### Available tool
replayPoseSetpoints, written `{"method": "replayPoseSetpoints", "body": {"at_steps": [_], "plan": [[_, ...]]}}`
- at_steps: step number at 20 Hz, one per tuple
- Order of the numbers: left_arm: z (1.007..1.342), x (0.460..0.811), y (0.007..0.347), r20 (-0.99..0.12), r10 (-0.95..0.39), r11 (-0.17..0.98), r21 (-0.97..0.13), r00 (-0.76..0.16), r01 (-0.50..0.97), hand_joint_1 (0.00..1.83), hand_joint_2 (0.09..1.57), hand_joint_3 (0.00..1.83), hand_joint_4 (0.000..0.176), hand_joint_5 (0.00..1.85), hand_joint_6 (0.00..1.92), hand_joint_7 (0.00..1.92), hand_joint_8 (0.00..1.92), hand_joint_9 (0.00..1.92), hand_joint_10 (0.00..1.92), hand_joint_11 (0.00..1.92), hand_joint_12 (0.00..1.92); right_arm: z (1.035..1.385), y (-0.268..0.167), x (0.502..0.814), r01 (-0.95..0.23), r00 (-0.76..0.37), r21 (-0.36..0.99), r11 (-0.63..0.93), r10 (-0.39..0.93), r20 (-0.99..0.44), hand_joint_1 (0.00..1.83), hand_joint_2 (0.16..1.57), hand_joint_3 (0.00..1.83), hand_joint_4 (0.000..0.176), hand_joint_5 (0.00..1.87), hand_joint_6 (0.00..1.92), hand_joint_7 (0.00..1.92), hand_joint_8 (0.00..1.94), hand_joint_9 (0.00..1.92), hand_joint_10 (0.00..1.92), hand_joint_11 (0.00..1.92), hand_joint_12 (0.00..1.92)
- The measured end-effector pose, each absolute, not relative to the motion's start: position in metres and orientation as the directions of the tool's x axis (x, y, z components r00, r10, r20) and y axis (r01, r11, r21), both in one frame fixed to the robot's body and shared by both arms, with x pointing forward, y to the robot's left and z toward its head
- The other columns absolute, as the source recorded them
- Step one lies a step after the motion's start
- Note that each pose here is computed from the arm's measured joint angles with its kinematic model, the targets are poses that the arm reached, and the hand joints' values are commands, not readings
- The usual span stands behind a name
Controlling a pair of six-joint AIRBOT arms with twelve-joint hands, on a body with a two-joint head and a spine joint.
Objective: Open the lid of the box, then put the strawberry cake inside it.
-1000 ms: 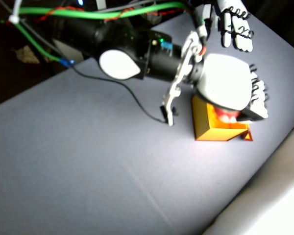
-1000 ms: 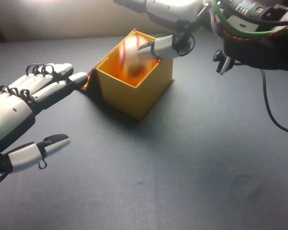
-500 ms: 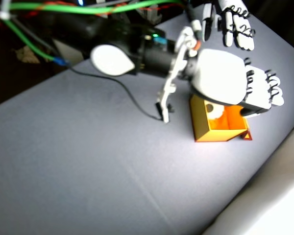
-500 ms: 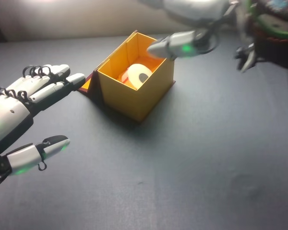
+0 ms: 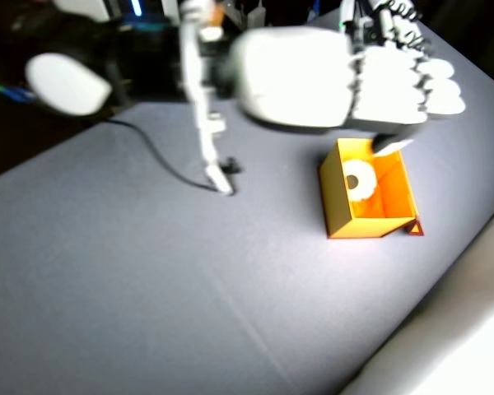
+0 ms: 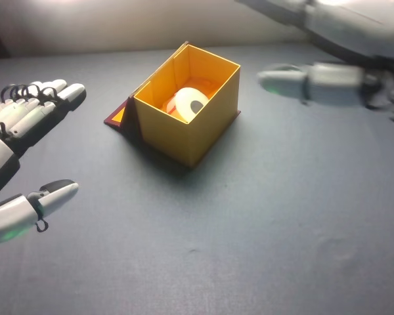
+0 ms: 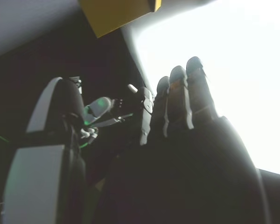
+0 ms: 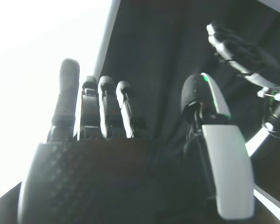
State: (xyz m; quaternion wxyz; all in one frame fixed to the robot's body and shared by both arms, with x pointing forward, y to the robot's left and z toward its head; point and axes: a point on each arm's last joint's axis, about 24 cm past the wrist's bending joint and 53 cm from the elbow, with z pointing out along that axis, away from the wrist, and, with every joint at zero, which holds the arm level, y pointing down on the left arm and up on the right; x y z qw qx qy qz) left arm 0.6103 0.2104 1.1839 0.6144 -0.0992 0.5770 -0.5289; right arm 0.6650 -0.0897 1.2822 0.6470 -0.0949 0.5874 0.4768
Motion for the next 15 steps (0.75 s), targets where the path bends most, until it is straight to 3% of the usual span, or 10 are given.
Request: {"method": "replayPoseSetpoints", "body": {"at_steps": [1,2,3,4,6,7,9,11,14,15], "plan": [[1.185,0.61,0.211,-0.604,-0.766,0.419,-0.73,-0.222,0.54,0.64,1.35,0.01,0.079,0.0,0.0,0.0,0.0,0.0,0.0,0.0,0.0,1.281,-0.096,0.66,-0.728,-0.142,0.436,0.528,0.507,-0.85,0.21,1.32,0.01,0.047,0.0,0.0,0.0,0.0,0.0,0.0,0.0,0.0],[1.187,0.608,0.21,-0.602,-0.768,0.415,-0.727,-0.219,0.547,0.57,1.36,0.01,0.1,0.0,0.0,0.0,0.0,0.0,0.0,0.0,0.0,1.28,-0.107,0.651,-0.729,-0.135,0.442,0.522,0.524,-0.841,0.2,1.29,0.0,0.074,0.0,0.0,0.0,0.0,0.0,0.0,0.0,0.0],[1.189,0.607,0.21,-0.599,-0.771,0.41,-0.726,-0.216,0.553,0.43,1.36,0.01,0.142,0.0,0.0,0.0,0.0,0.0,0.0,0.0,0.0,1.277,-0.122,0.641,-0.724,-0.132,0.452,0.521,0.539,-0.832,0.29,1.3,0.0,0.071,0.0,0.0,0.0,0.0,0.0,0.0,0.0,0.0],[1.19,0.606,0.21,-0.601,-0.77,0.409,-0.723,-0.213,0.557,0.43,1.36,0.01,0.142,0.0,0.0,0.0,0.0,0.0,0.0,0.0,0.0,1.275,-0.13,0.635,-0.722,-0.129,0.456,0.521,0.545,-0.828,0.29,1.3,0.0,0.071,0.0,0.0,0.0,0.0,0.0,0.0,0.0,0.0],[1.194,0.604,0.213,-0.606,-0.77,0.417,-0.715,-0.201,0.561,0.3,1.36,0.01,0.152,0.0,0.0,0.0,0.0,0.0,0.0,0.0,0.0,1.264,-0.149,0.623,-0.699,-0.137,0.481,0.53,0.561,-0.816,0.25,1.35,0.02,0.125,0.0,0.0,0.0,0.0,0.0,0.0,0.0,0.0],[1.197,0.603,0.215,-0.607,-0.771,0.418,-0.709,-0.19,0.568,0.25,1.36,0.0,0.085,0.0,0.0,0.0,0.0,0.0,0.0,0.0,0.0,1.262,-0.158,0.616,-0.688,-0.131,0.487,0.538,0.569,-0.812,0.24,1.35,0.01,0.013,0.0,0.0,0.0,0.0,0.0,0.0,0.0,0.0],[1.202,0.602,0.217,-0.607,-0.775,0.421,-0.701,-0.172,0.575,0.18,1.38,0.01,0.068,0.0,0.0,0.0,0.0,0.0,0.0,0.0,0.0,1.259,-0.177,0.605,-0.666,-0.105,0.502,0.551,0.598,-0.795,0.48,1.37,0.01,0.0,0.0,0.0,0.0,0.0,0.0,0.0,0.0,0.0],[1.205,0.599,0.217,-0.613,-0.773,0.424,-0.691,-0.165,0.585,0.05,1.39,0.01,0.097,0.0,0.0,0.0,0.0,0.0,0.0,0.0,0.0,1.256,-0.195,0.596,-0.641,-0.075,0.509,0.574,0.613,-0.786,0.34,1.35,0.0,0.0,0.0,0.0,0.0,0.0,0.0,0.0,0.0,0.0],[1.211,0.597,0.217,-0.621,-0.77,0.432,-0.675,-0.145,0.598,0.0,1.36,0.0,0.104,0.0,0.0,0.0,0.0,0.0,0.0,0.0,0.0,1.257,-0.216,0.586,-0.612,-0.033,0.508,0.606,0.622,-0.782,0.21,1.32,0.0,0.0,0.0,0.0,0.0,0.0,0.0,0.0,0.0,0.0],[1.213,0.595,0.218,-0.622,-0.771,0.435,-0.671,-0.137,0.6,0.0,1.34,0.0,0.129,0.0,0.0,0.0,0.0,0.0,0.0,0.0,0.0,1.257,-0.222,0.581,-0.603,-0.019,0.5,0.621,0.616,-0.787,0.15,1.3,0.0,0.0,0.0,0.0,0.0,0.0,0.0,0.0,0.0,0.0]]}}
